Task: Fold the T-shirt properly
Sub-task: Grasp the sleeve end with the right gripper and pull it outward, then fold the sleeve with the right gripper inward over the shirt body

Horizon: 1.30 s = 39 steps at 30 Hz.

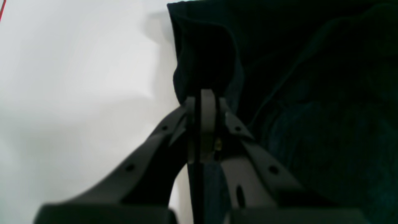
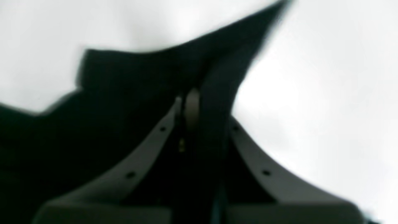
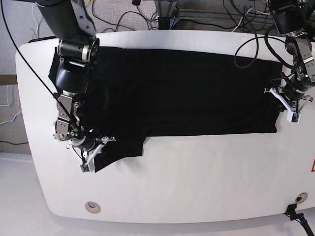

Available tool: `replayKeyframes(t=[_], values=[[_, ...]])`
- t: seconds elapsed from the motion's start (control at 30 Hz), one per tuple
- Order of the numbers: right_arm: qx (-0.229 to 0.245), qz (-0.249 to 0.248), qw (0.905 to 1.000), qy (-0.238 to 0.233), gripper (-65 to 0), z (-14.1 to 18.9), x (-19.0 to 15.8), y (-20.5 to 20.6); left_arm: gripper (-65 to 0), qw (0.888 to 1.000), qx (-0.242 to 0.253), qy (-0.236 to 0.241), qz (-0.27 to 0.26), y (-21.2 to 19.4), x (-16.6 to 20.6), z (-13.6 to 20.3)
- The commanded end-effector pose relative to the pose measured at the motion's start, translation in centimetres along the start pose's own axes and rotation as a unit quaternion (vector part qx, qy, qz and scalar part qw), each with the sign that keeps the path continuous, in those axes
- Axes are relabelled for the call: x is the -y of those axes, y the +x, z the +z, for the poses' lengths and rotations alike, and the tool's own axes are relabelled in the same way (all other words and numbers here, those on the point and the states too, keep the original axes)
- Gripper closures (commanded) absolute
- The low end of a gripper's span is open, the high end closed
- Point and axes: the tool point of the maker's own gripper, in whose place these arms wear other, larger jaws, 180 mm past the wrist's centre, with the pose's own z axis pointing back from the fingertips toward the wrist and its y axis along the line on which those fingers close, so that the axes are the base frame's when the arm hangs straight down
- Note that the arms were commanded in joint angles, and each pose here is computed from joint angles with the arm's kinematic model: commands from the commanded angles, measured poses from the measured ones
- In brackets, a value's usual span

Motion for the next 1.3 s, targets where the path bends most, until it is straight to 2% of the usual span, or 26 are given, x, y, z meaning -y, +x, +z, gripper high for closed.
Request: replayKeyframes(t=[0.0, 0.13, 0.33, 0.57, 0.7, 0.8, 0.87, 0.93, 1.03, 1.27], values=[[0.05, 0.055, 0.9972, 0.01, 0.0, 2.4, -1.8, 5.5, 0.0, 1.0, 0.024, 0.009, -0.008, 1.7, -0.9, 0.5], [0.019, 0.11, 0.9937, -0.011, 0.0, 6.1, -4.3, 5.2, 0.0, 1.0, 0.023, 0.009, -0.009, 1.7, -0.9, 0.5], [-0.043, 0.155, 0.9864, -0.035, 0.0, 9.9, -6.0, 0.8, 0.0, 1.0, 0.023, 0.009, -0.008, 1.7, -0.9, 0.5], [-0.082, 0.228, 0.9702, 0.013, 0.0, 11.1, -12.0, -4.9, 0.0, 1.0, 0.023, 0.009, -0.008, 1.7, -0.8, 0.4], [-0.109, 0.24, 0.9636, 0.043, 0.0, 11.5, -14.3, -8.3, 0.0, 1.0, 0.023, 0.009, -0.008, 1.7, -0.8, 0.4], [-0.133, 0.256, 0.9545, 0.075, 0.0, 11.7, -16.5, -10.9, 0.0, 1.0, 0.023, 0.009, -0.008, 1.7, -0.8, 0.4], [-0.151, 0.276, 0.9452, 0.088, -6.3, 12.0, -17.1, -12.6, 0.0, 1.0, 0.023, 0.009, -0.008, 1.7, -0.8, 0.4], [-0.16, 0.3, 0.9346, 0.105, -12.1, 12.3, -18.2, -13.6, 0.0, 1.0, 0.023, 0.009, -0.008, 1.7, -0.8, 0.4], [-0.161, 0.329, 0.9236, 0.113, -16.0, 12.9, -18.8, -14.1, 0.0, 1.0, 0.023, 0.009, -0.008, 1.7, -0.8, 0.4], [-0.135, 0.346, 0.9223, 0.105, -15.8, 13.6, -18.9, -12.4, 0.0, 1.0, 0.022, 0.01, -0.009, 1.7, -1.0, 0.5]])
